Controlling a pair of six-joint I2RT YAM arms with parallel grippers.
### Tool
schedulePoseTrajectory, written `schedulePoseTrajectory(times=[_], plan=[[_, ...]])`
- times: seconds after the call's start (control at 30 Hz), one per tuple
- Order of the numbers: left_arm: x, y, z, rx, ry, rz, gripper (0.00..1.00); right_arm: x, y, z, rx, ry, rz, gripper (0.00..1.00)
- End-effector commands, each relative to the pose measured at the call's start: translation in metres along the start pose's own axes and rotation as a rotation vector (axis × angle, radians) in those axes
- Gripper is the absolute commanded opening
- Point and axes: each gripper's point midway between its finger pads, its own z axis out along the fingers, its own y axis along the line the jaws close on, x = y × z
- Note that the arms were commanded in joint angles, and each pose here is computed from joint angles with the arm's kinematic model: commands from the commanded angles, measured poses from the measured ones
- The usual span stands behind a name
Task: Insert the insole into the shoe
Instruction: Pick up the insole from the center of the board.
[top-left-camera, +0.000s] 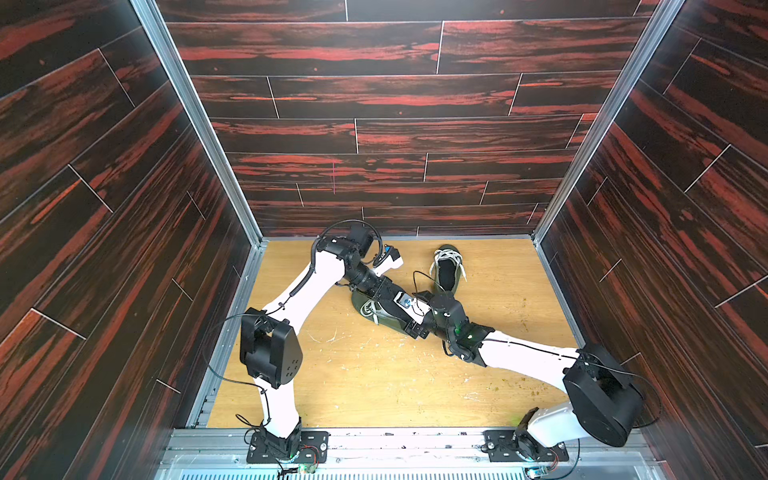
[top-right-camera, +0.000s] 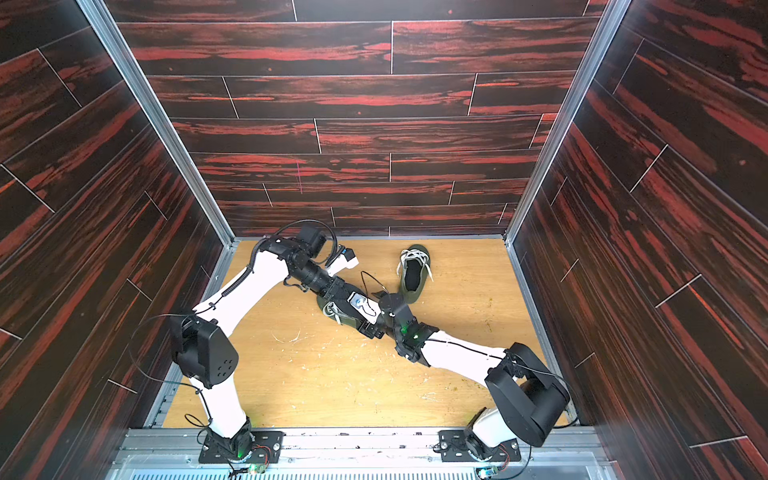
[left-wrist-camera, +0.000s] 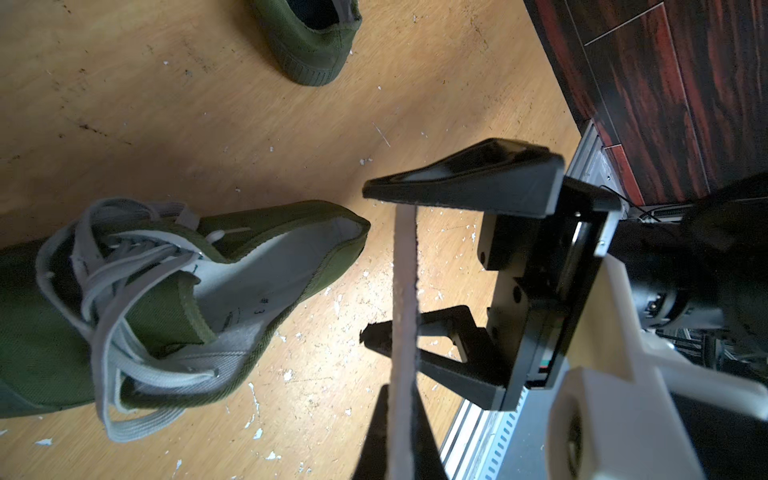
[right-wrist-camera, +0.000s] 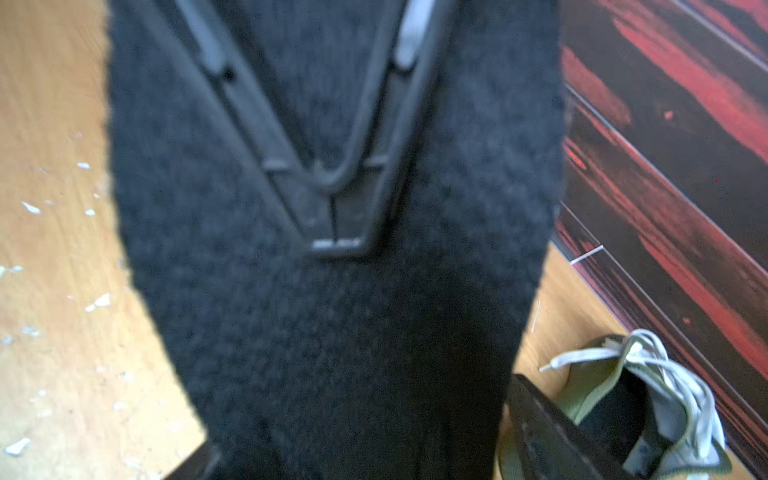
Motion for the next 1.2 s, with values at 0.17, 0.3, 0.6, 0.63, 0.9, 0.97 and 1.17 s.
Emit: schedulePoseTrajectory(times=[0.17,0.3,0.6,0.63,0.9,0.97,1.17], plan=[[0.013,-0.028,-0.019,0.049,0.005,0.086,0.0,-0.032,0.002,-0.008,-0.141,-0.102,0.08,0.86],[0.013,-0.035,-0.021,0.078,-0.004,0.106,0.0,-0.033,0.004,-0.01,-0.191,-0.101,0.087,0.83],[0.009,-0.025,-0.02,0.019,-0.01,0.089,0.0,-0.036,0.003,-0.011,-0.213,-0.116,0.08,0.68],[0.009,-0.022,-0.019,0.007,-0.011,0.086,0.0,-0.037,0.003,-0.013,-0.212,-0.119,0.084,0.66],[0.003,-0.01,-0.015,-0.038,-0.015,0.057,0.0,-0.028,-0.001,-0.023,-0.172,-0.108,0.1,0.55],[0.002,-0.01,-0.015,-0.04,-0.017,0.057,0.0,-0.026,0.0,-0.023,-0.176,-0.1,0.102,0.53],[0.0,-0.005,-0.014,-0.063,-0.03,0.033,0.1,-0.02,0.003,-0.021,-0.19,-0.068,0.124,0.42]])
